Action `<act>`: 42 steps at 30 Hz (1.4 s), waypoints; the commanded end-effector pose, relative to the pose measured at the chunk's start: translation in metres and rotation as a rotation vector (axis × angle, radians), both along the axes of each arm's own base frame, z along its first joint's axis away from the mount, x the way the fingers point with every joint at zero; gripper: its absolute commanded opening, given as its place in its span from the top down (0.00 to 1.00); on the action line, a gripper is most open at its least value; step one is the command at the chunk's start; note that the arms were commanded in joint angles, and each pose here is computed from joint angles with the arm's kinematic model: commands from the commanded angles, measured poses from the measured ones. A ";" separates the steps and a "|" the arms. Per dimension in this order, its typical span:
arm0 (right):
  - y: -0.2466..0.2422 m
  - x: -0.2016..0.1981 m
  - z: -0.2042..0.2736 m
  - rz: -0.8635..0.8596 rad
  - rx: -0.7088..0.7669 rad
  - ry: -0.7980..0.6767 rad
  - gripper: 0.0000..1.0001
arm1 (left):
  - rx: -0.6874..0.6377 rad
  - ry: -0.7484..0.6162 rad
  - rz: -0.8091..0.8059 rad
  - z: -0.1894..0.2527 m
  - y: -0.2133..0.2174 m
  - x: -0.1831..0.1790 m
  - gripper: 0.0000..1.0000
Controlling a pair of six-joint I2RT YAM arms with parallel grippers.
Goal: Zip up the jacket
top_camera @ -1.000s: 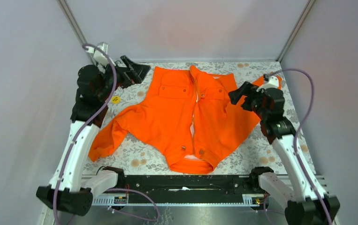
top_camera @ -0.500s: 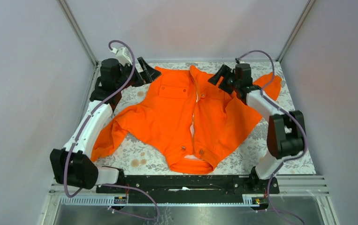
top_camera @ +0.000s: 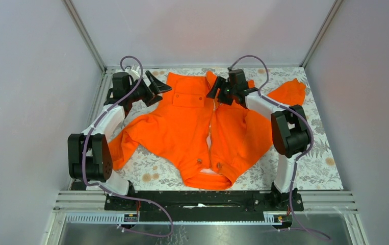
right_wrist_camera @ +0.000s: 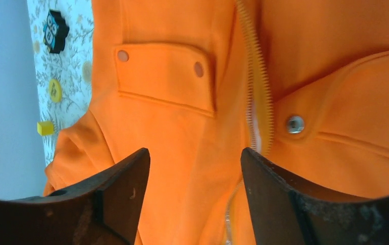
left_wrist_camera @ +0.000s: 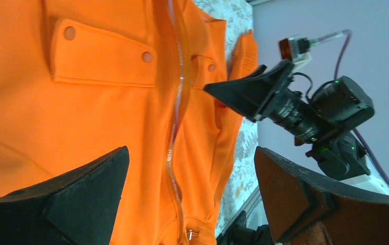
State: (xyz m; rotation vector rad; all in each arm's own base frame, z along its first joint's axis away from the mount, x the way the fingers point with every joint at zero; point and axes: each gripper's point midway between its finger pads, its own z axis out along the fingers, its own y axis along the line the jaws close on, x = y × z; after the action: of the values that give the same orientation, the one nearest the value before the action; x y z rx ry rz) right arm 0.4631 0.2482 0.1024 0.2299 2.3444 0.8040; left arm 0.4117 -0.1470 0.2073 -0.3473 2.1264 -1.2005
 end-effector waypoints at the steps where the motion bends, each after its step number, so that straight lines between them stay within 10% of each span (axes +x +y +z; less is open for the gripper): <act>1: 0.014 -0.004 0.001 0.040 -0.095 0.005 0.30 | -0.093 -0.112 -0.058 0.032 -0.013 0.000 0.01; 24: 0.047 0.147 -0.006 0.081 -0.389 -0.259 0.40 | -0.020 -0.052 -0.184 -0.001 -0.061 -0.013 0.01; 42: 0.013 0.152 -0.041 0.009 -0.572 -0.252 0.54 | -0.015 -0.063 -0.194 0.005 -0.061 -0.013 0.01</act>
State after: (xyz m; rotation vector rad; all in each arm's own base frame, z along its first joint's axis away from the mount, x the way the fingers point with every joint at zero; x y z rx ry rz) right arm 0.6064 0.2813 0.0392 -0.1406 2.2840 0.2937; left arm 0.3879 -0.2080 0.1917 -0.1725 2.2059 -1.3278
